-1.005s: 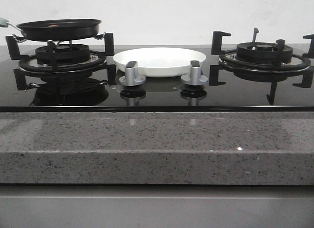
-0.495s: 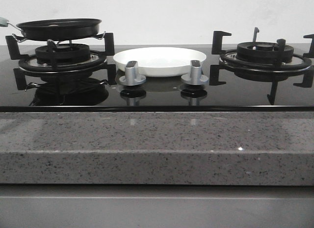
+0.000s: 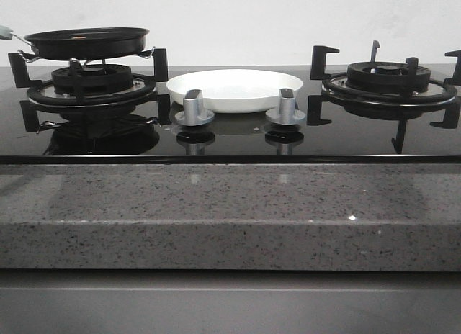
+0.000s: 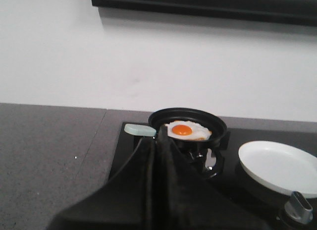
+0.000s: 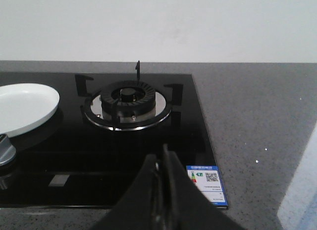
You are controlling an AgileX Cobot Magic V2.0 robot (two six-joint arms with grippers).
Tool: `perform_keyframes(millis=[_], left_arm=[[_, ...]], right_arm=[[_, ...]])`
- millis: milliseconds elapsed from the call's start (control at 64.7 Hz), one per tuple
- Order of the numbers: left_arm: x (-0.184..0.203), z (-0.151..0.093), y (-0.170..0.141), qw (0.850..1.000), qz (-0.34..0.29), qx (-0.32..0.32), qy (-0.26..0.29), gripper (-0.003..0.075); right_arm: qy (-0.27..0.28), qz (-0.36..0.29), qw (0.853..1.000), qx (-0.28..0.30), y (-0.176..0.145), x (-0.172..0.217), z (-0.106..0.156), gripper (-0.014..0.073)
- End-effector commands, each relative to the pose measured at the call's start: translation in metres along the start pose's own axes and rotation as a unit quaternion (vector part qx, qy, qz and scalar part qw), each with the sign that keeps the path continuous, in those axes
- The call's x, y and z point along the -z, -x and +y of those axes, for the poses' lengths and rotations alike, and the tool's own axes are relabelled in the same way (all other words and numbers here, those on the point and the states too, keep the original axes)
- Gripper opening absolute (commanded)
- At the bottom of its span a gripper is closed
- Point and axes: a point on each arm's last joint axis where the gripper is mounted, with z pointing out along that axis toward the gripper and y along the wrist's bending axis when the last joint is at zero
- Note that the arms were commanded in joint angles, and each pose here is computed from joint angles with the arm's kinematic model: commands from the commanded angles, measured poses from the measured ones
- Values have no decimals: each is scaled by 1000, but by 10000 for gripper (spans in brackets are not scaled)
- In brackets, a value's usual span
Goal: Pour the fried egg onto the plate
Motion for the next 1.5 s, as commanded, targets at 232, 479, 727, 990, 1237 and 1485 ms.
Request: perform_keyframes(millis=[232, 479, 727, 990, 1237, 1485], left_arm=[[-33, -3, 33, 998, 67, 11, -2, -19], [-52, -1, 27, 995, 103, 13, 2, -19], [-63, 0, 23, 992, 124, 14, 4, 245], [-65, 0, 24, 993, 116, 14, 4, 481], [-65, 0, 25, 993, 115, 14, 4, 481], [-65, 0, 25, 993, 115, 14, 4, 481]], right_arm=[[-8, 92, 996, 7, 52, -31, 2, -68], [-5, 127, 992, 1, 47, -53, 4, -68], [-7, 155, 988, 1, 43, -62, 3, 235], [-7, 162, 987, 2, 42, -67, 3, 528], [17, 177, 983, 35, 43, -74, 7, 528], [147, 179, 971, 59, 59, -84, 36, 528]])
